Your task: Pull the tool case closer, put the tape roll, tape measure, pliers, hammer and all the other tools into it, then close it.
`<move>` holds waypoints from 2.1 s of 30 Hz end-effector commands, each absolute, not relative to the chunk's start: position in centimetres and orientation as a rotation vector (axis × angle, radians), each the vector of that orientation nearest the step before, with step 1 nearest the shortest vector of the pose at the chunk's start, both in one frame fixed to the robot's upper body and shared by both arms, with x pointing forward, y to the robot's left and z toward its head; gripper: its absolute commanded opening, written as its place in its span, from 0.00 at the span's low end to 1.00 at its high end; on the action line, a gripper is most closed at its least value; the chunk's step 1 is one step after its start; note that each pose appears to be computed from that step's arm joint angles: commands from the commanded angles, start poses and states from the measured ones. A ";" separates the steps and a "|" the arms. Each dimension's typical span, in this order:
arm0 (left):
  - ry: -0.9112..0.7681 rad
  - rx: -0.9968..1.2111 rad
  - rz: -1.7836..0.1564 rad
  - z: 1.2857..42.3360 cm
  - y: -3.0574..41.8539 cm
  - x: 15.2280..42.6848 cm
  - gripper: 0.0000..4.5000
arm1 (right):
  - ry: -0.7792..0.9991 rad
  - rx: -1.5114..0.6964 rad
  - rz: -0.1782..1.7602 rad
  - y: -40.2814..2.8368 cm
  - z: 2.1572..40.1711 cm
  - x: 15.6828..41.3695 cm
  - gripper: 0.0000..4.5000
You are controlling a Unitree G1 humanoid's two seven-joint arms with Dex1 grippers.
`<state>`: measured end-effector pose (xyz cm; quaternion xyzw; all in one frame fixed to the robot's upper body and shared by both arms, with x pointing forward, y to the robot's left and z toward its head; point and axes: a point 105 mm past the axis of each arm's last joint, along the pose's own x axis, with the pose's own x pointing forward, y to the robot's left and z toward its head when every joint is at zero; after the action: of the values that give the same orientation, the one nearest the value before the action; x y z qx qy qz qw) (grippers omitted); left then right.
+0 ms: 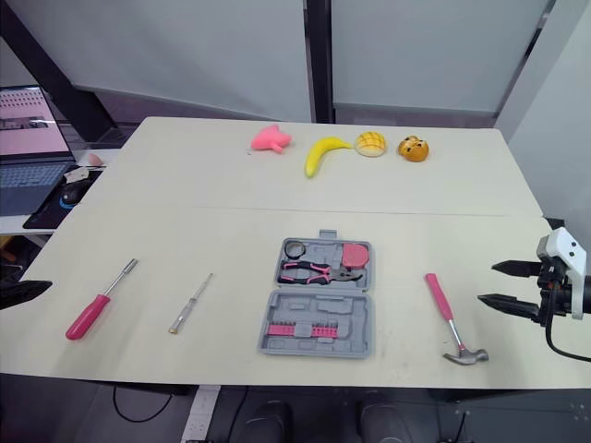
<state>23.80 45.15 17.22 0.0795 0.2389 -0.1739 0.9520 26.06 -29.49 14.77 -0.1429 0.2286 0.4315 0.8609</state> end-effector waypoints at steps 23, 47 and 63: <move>0.481 0.096 -0.310 9.9 34.0 13.6 1.00 | -0.058 -0.420 1.542 -8.1 20.8 27.2 0.99; 0.432 0.181 -0.202 4.8 28.1 27.5 1.00 | -0.014 -0.423 1.393 -9.2 20.3 27.2 0.99; 0.488 0.156 -0.157 3.4 27.0 28.5 1.00 | -0.018 -0.434 1.374 -9.5 20.6 27.4 0.99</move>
<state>28.63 26.91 3.20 0.0721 0.2414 -0.0799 0.9644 27.69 -9.38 19.25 -0.1875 0.0169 0.6297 0.7537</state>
